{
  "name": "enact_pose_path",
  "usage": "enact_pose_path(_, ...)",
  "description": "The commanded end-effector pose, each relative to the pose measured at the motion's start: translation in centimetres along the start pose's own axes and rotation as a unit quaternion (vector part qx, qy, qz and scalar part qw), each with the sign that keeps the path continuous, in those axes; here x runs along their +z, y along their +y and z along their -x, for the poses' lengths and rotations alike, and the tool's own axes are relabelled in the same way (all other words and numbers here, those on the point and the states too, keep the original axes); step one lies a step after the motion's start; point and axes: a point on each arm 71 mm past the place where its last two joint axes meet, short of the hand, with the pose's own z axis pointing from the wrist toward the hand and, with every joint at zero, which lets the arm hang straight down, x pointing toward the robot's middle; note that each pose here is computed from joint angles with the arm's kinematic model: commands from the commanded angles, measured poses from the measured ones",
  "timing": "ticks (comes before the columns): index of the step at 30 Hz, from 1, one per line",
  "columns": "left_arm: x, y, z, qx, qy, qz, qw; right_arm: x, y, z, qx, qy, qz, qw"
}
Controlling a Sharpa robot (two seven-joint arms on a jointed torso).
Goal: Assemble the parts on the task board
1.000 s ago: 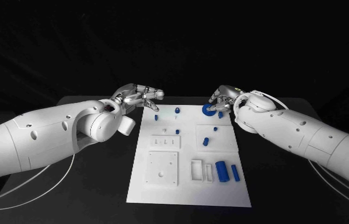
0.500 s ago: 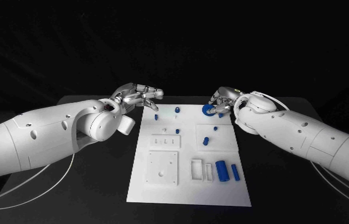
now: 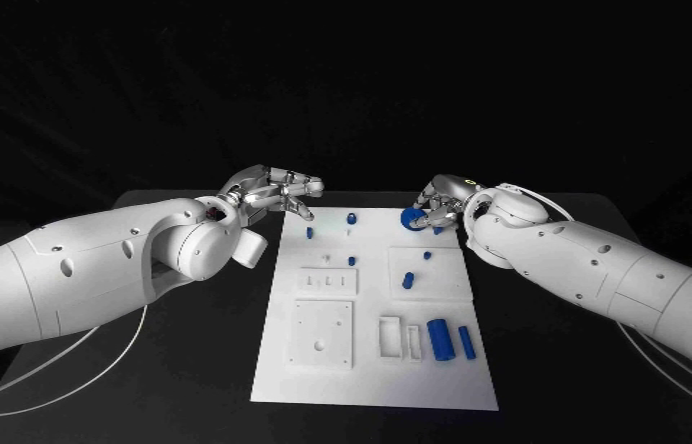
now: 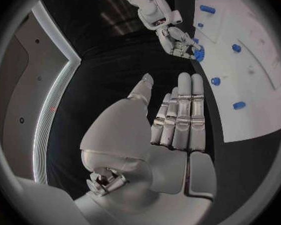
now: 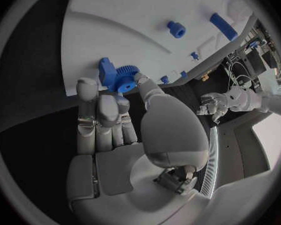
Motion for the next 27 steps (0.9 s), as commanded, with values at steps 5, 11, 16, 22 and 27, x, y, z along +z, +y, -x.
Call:
enact_pose_path(5,0.06,-0.17,-0.19,0.0,0.007,-0.006,1.0,-0.13,-0.34,-0.55,-0.007,0.017,-0.004,1.0)
enact_pose_path(11,0.06,-0.16,-0.18,0.0,0.007,-0.005,1.0,-0.18,-0.45,-0.66,-0.013,0.023,-0.008,1.0)
enact_pose_path(16,0.07,-0.15,-0.19,0.0,0.007,-0.005,1.0,-0.2,-0.35,-0.71,-0.021,0.023,-0.008,0.999)
enact_pose_path(22,0.06,-0.15,-0.18,0.0,0.007,-0.004,1.0,-0.2,-0.13,-0.57,-0.03,0.01,-0.007,0.999)
enact_pose_path(27,0.05,-0.15,-0.18,0.0,0.007,-0.004,1.0,-0.21,0.14,-0.42,-0.033,-0.003,-0.005,0.999)
